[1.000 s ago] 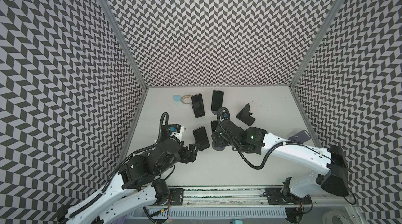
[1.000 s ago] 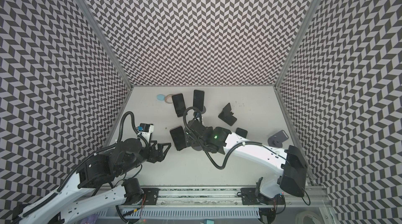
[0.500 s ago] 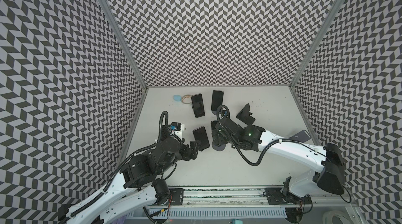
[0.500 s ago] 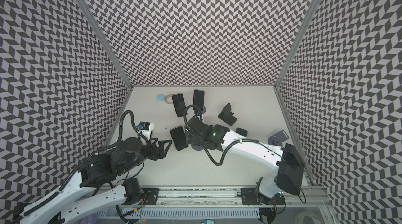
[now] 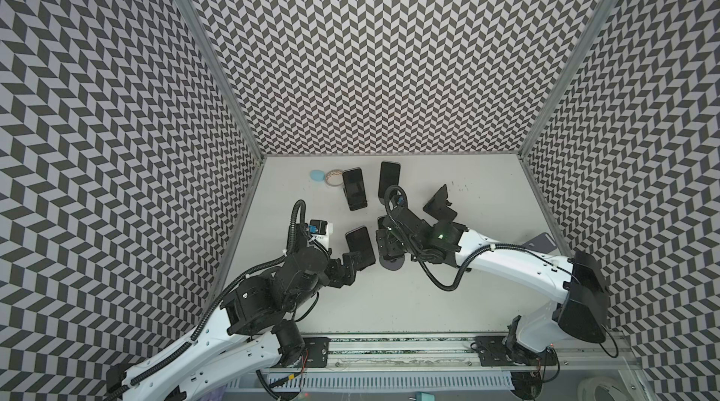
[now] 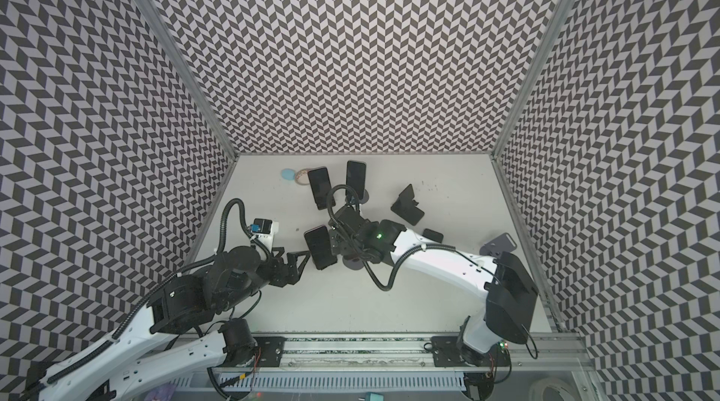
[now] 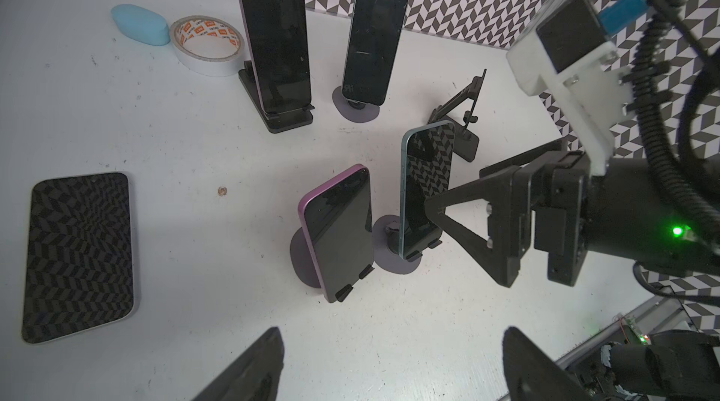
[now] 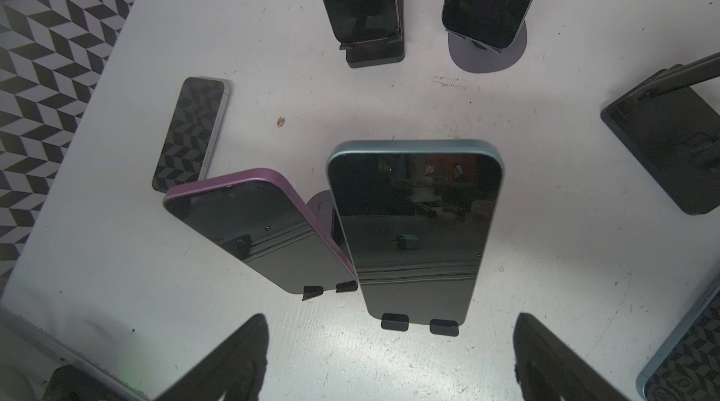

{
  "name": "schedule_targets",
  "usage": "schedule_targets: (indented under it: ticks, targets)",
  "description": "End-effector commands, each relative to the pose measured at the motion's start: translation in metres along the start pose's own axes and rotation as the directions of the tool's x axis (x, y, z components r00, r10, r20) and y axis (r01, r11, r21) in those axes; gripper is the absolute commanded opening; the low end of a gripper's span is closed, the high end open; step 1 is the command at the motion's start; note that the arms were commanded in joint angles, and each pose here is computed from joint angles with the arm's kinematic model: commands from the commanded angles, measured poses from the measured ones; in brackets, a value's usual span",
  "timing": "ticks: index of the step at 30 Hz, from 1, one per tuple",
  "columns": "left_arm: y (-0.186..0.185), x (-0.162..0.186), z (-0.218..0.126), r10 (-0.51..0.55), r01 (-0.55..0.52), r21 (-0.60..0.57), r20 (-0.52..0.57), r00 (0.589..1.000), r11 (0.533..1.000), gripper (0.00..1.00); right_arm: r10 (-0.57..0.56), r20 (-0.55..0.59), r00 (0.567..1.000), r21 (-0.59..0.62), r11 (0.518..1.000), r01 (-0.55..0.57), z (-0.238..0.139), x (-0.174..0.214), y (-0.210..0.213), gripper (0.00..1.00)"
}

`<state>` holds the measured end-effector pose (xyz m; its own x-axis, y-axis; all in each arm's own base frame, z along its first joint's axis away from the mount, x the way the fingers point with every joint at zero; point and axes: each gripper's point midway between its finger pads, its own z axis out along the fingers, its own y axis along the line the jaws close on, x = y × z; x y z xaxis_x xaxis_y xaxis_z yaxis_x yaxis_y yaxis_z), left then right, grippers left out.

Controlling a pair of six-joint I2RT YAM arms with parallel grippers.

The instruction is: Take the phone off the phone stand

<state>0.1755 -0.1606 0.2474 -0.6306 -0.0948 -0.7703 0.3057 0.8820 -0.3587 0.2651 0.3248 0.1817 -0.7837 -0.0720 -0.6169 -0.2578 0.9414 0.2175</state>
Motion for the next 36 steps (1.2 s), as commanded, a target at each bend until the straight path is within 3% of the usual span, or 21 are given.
schedule_targets:
  ticks: [1, 36]
  targets:
    - [-0.003, -0.007, 0.001, 0.003, -0.003, 0.004, 0.020, 1.000, 1.000, 0.88, 0.022, 0.037, 0.999, -0.023, 1.000, -0.021, -0.001, -0.016, 0.006, 0.96]
    - [-0.010, -0.005, 0.004, 0.025, -0.026, 0.039, 0.016, 1.000, 0.999, 0.89, 0.053, -0.061, 0.997, -0.028, 0.998, -0.055, 0.026, -0.007, 0.006, 0.96]
